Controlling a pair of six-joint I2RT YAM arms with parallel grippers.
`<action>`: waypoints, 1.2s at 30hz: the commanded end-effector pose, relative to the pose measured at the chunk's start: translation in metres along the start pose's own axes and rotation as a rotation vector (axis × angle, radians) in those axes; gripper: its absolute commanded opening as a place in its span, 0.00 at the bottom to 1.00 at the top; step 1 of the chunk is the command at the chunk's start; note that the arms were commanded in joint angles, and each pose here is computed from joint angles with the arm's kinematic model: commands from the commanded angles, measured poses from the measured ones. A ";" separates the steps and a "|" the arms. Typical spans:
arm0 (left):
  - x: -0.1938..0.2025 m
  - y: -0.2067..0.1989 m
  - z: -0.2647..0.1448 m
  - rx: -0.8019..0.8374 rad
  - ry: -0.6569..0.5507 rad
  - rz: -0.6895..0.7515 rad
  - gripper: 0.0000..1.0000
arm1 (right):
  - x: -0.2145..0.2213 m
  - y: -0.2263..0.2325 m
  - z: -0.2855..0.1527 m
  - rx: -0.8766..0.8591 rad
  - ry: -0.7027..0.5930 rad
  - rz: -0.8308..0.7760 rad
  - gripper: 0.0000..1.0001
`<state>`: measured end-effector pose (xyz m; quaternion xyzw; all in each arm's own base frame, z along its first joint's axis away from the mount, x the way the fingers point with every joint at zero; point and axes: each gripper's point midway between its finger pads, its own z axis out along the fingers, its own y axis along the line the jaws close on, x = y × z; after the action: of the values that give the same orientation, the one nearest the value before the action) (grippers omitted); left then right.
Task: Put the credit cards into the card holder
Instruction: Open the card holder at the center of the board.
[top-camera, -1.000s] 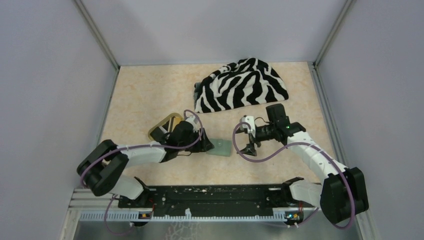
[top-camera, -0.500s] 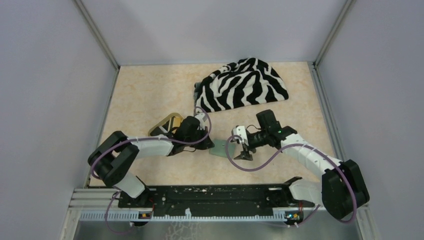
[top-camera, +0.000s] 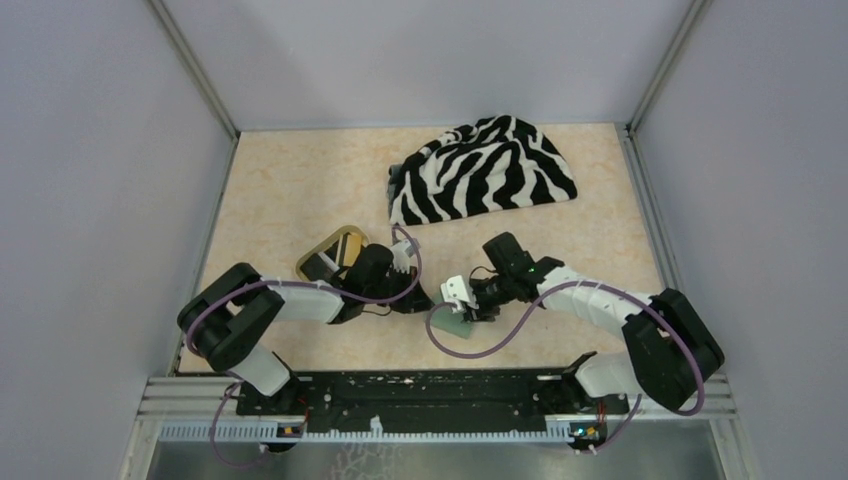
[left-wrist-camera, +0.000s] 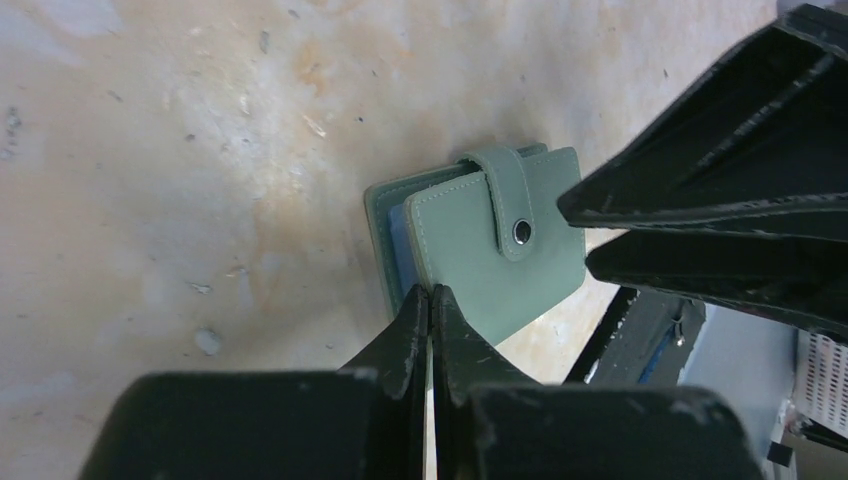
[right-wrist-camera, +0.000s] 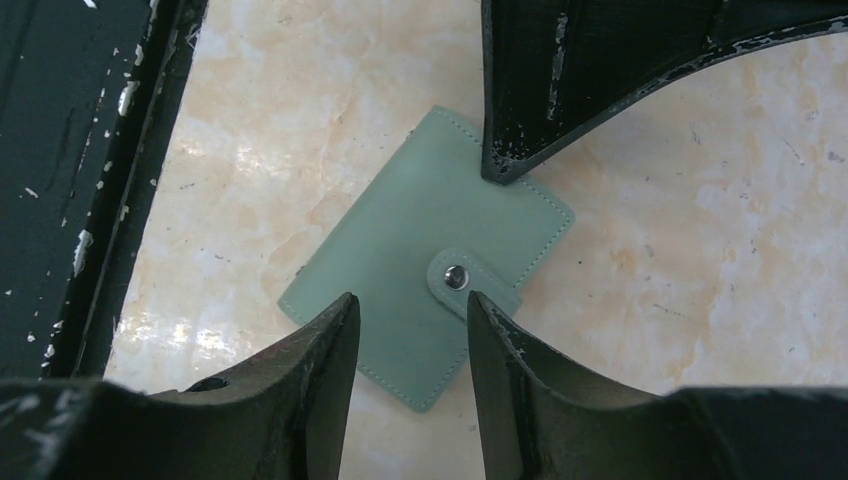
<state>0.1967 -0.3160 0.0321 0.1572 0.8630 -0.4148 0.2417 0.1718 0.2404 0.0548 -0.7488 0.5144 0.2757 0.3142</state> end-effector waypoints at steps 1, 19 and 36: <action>0.012 -0.017 0.001 0.090 0.022 0.005 0.00 | -0.002 -0.013 0.005 0.034 0.032 -0.073 0.42; 0.018 -0.027 0.005 0.143 0.047 0.036 0.00 | 0.016 0.011 0.025 -0.096 0.150 -0.077 0.42; 0.018 -0.017 0.003 0.103 0.037 0.080 0.00 | 0.022 0.012 0.020 -0.138 0.239 -0.025 0.11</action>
<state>0.1764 -0.3267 0.0308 0.1922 0.8450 -0.4460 0.2241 0.1652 0.2441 0.0320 -0.7914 0.5190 0.2367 0.2198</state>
